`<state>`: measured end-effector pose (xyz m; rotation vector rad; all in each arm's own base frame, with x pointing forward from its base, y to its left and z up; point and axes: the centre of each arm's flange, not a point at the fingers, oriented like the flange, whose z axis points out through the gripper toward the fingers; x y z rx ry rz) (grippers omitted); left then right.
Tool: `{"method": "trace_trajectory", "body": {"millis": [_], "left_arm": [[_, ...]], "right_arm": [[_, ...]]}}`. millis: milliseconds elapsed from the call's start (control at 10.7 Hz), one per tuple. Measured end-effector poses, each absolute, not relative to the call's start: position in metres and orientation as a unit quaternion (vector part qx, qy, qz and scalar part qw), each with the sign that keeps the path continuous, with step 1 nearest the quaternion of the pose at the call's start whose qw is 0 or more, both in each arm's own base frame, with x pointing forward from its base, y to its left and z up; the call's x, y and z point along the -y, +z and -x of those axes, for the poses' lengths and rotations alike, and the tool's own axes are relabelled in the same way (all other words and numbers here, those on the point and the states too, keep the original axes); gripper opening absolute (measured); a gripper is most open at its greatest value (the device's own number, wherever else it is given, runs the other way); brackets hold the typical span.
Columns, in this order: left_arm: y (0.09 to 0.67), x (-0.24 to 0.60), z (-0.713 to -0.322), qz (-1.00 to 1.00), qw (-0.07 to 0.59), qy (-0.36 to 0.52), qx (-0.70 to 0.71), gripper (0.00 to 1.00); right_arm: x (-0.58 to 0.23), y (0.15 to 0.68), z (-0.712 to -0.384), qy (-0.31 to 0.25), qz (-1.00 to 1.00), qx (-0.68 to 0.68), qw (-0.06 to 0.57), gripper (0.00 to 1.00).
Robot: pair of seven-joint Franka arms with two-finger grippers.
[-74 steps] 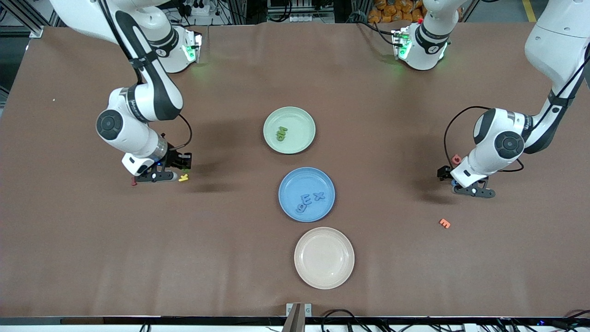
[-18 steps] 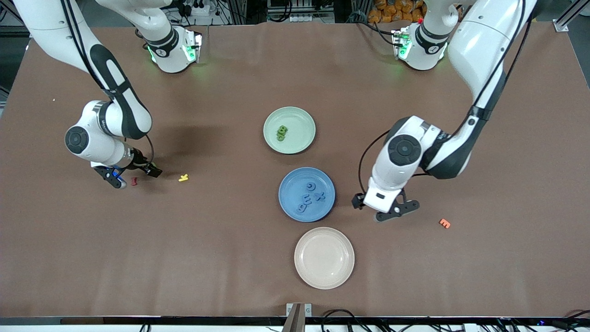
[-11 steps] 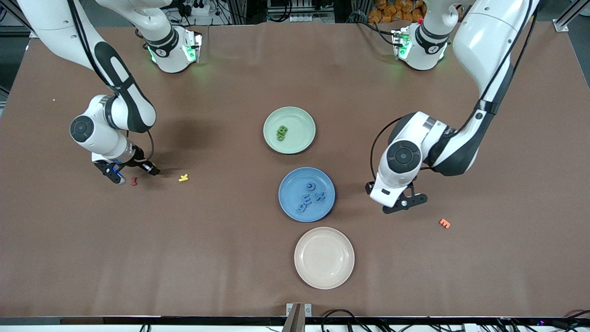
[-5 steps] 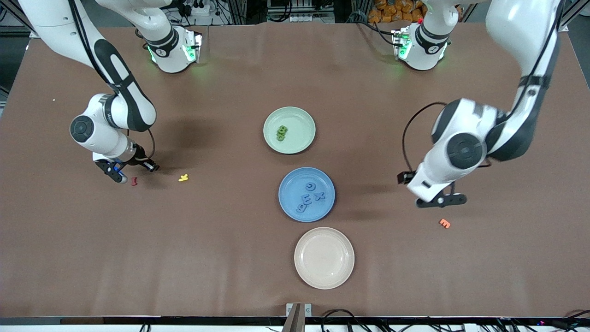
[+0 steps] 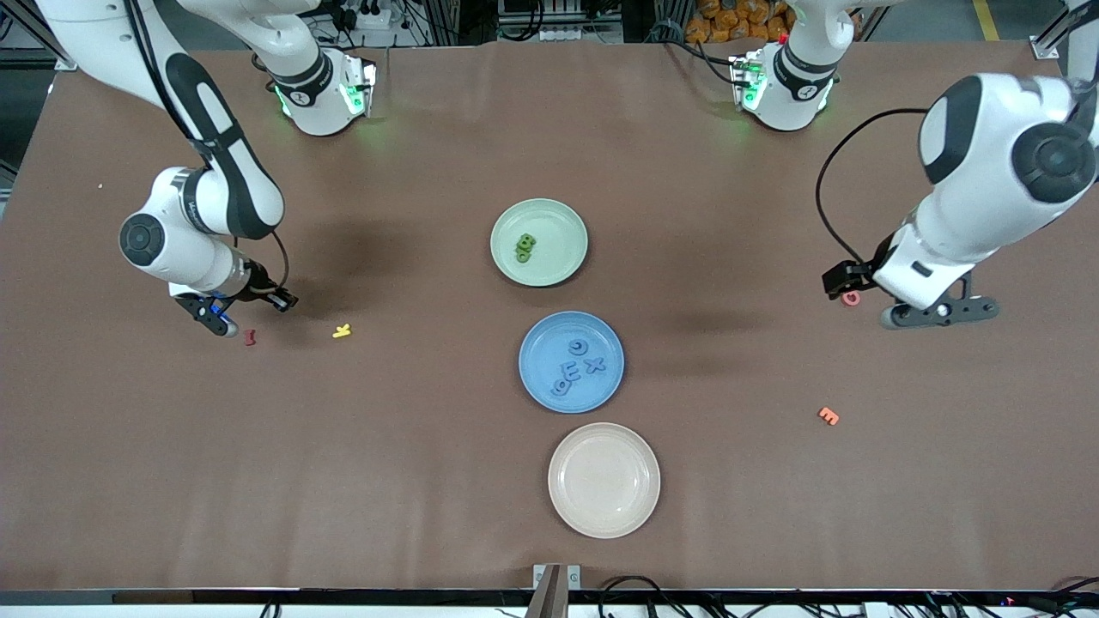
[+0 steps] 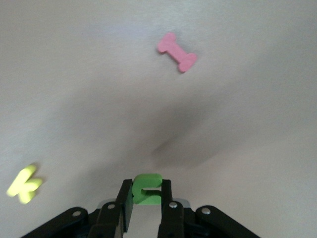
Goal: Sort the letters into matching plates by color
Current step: 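Grasp the green n with the right gripper while the left gripper withdraws, then lower the green n onto the green plate and open the right gripper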
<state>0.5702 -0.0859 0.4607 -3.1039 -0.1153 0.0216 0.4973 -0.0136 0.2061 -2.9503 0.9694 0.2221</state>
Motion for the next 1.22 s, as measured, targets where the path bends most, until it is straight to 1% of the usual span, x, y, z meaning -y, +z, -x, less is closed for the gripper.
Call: {"method": "trace_trajectory", "body": {"millis": [281, 468, 562, 656, 843, 1030, 1218], "left_arm": [[0.517, 0.07, -0.559, 0.998, -0.003, -0.04, 0.058, 1.0], [0.562, 0.061, -0.554, 0.995, -0.024, -0.069, 0.073, 1.0], [0.582, 0.051, -0.553, 0.994, -0.025, -0.077, 0.074, 1.0], [0.598, 0.041, -0.552, 0.995, -0.023, -0.08, 0.057, 1.0], [0.617, 0.028, -0.552, 0.995, -0.021, -0.088, 0.034, 1.0], [0.627, 0.027, -0.552, 0.995, -0.021, -0.095, 0.03, 1.0], [0.63, 0.024, -0.55, 0.996, -0.018, -0.085, 0.01, 1.0]], "right_arm": [[-0.041, 0.237, -0.506, 0.058, 0.955, -0.289, 0.027, 0.26], [-0.113, 0.26, -0.514, 0.056, 0.946, -0.317, 0.037, 0.26], [-0.156, 0.271, -0.513, 0.05, 0.946, -0.316, 0.045, 0.26], [-0.194, 0.278, -0.506, 0.046, 0.946, -0.316, 0.051, 0.26], [-0.262, 0.282, -0.482, 0.045, 0.943, -0.325, 0.058, 0.26], [-0.329, 0.284, -0.45, 0.054, 0.937, -0.338, 0.061, 0.26], [-0.382, 0.287, -0.419, 0.064, 0.933, -0.347, 0.065, 0.26]]}}
